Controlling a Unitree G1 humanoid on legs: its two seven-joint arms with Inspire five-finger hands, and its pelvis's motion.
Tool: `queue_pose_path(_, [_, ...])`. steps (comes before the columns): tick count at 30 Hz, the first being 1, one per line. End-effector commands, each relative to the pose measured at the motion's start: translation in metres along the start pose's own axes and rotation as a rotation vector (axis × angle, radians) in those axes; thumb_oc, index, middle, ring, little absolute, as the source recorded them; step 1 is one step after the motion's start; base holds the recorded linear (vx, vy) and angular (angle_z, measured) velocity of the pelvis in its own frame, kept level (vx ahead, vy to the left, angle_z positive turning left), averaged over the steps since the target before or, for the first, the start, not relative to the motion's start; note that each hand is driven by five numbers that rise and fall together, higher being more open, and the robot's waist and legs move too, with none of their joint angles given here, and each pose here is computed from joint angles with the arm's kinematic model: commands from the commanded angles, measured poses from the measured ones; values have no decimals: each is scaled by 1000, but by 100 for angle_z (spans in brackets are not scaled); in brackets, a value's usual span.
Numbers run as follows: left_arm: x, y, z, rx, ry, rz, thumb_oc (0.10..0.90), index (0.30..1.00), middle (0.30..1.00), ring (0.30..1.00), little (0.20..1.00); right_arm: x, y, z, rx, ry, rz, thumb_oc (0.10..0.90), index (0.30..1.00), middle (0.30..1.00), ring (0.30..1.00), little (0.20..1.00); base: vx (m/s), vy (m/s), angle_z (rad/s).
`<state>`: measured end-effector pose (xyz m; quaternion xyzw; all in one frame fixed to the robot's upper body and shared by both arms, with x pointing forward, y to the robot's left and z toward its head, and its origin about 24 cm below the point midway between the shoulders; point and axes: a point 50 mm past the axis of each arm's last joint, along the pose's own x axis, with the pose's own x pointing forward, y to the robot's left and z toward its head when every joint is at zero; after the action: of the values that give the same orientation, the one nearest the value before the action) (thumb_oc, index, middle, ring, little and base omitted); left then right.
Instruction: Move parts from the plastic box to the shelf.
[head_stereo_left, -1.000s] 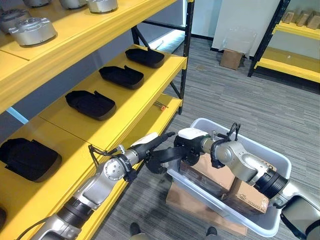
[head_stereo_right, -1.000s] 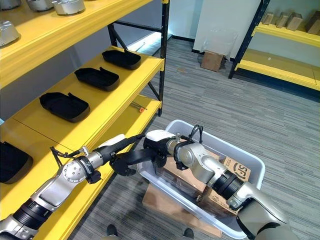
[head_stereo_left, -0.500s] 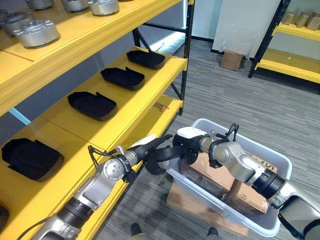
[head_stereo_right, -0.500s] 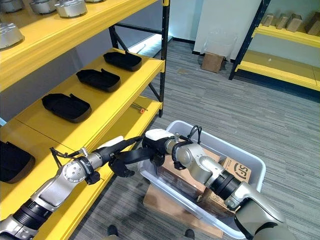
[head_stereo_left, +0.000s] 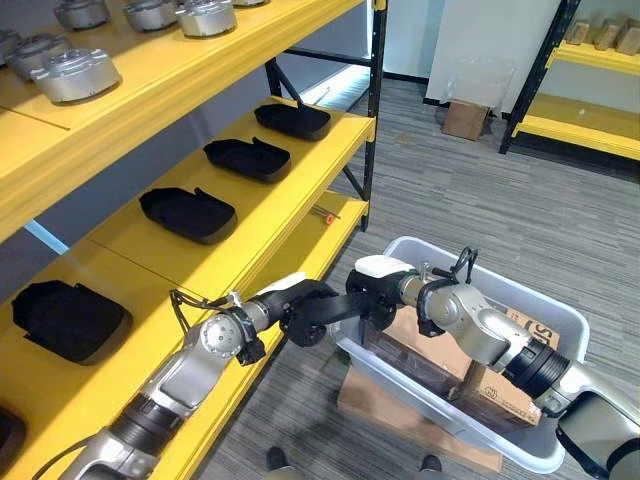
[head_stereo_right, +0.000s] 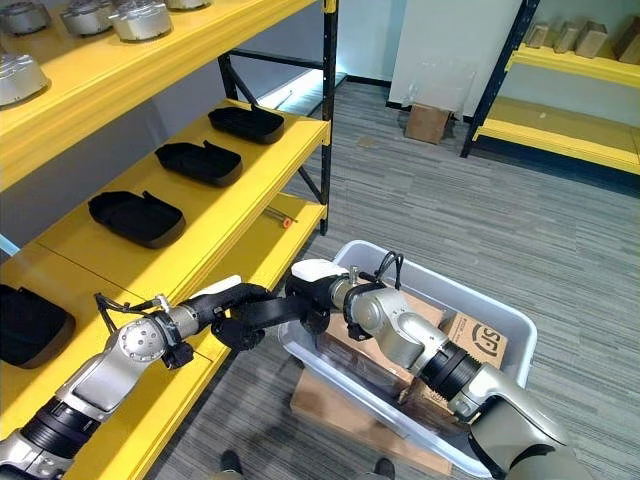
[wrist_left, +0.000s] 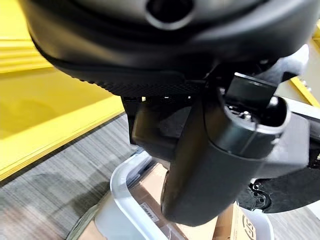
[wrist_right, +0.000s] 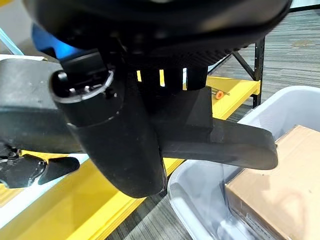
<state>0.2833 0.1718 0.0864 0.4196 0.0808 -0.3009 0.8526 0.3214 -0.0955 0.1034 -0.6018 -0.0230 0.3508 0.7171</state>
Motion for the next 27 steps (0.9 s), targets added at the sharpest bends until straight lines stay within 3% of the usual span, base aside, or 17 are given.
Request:
queue_pose_path(1, [-12,23,31,75,-184,44,400,300,300,300,300,-12,-86,47,-107,-161,-333,400,300,300,300,300,0,0,0])
queue_pose_path(10, [-26,35,36,113,-255,108,400,300,300,300,300,-10,-81,43,-88,-125,-331,400,300,300,300,300,0,0,0])
queue_pose_path(17, [-9,54,39,119,-268,96,400,300,300,300,300,10,-80,50,-69,-130,-319,400,300,300,300,300,5,-2,0])
queue_pose_path(18, [-8,54,38,113,-265,96,400,300,300,300,300,11,-80,51,-68,-136,-322,573,542,542,542,542,0,0,0])
queue_pose_path(19, [-5,54,37,108,-259,98,400,300,300,300,300,12,-80,52,-72,-147,-320,900,1000,1000,1000,1000,0,0,0])
queue_pose_path(27, [11,48,31,113,-217,85,400,300,300,300,300,13,-76,72,-35,-294,-272,900,1000,1000,1000,1000,0,0,0])
